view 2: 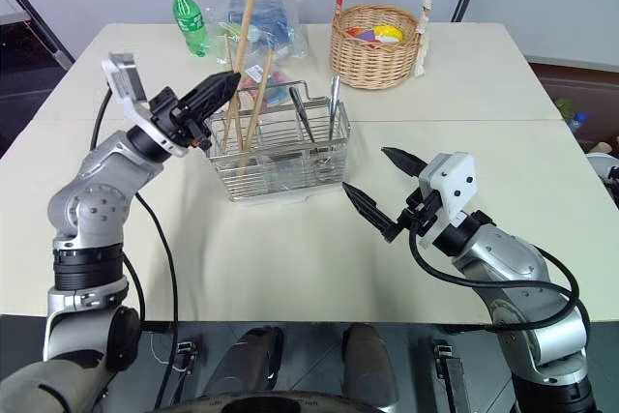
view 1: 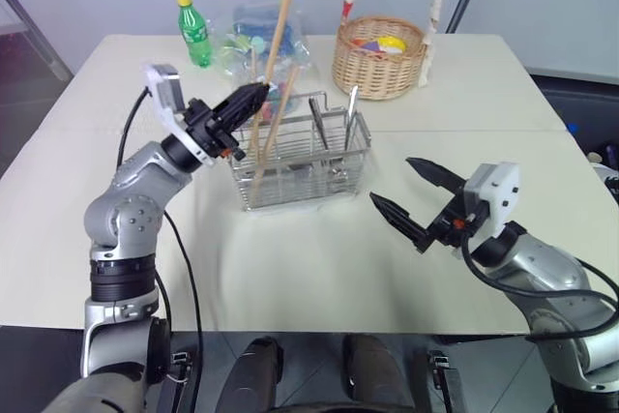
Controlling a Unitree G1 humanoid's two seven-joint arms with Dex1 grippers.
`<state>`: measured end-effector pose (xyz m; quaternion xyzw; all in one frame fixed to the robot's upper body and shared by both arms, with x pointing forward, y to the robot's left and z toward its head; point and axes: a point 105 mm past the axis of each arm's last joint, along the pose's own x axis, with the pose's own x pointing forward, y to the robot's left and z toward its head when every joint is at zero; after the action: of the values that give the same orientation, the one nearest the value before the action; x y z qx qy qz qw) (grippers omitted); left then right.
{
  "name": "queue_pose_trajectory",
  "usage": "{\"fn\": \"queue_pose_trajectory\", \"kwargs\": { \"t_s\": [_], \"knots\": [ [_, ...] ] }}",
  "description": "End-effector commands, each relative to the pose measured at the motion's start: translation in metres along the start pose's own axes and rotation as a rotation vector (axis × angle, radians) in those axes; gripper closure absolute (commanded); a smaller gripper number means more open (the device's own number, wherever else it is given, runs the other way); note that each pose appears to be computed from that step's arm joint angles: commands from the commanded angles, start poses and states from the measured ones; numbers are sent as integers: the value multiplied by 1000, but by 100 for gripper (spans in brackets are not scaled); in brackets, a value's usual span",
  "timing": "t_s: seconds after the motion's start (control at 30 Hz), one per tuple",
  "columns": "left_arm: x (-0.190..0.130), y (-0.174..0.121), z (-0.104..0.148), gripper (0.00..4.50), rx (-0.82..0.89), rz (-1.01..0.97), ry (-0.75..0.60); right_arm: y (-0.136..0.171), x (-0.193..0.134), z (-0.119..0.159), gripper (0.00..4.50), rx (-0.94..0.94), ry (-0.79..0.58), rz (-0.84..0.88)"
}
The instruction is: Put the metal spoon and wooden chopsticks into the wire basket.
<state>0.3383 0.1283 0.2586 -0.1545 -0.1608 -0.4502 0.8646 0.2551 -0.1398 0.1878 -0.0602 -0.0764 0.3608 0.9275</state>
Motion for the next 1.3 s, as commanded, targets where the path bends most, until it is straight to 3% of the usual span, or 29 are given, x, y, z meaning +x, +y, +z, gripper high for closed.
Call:
{"fn": "queue_pose_trajectory", "kwargs": {
  "t_s": [0.03, 0.3, 0.67, 1.0, 1.3],
  "knots": [
    [2, 1, 28, 442, 41, -3, -90, 3, 1, 9, 0, -14, -40, 11],
    [4, 1, 55, 442, 26, -19, -168, 2, 3, 8, 0, -14, -44, 11],
    [7, -8, 15, 442, 1, -34, -87, 3, 3, 9, 0, -12, -52, 10],
    [-1, -4, 1, 442, 9, 4, -41, 9, -1, 17, 0, 1, -73, 40],
    [-8, 4, -6, 442, 22, 40, -13, 32, -9, 25, 0, 24, -65, 168]
  ]
}}
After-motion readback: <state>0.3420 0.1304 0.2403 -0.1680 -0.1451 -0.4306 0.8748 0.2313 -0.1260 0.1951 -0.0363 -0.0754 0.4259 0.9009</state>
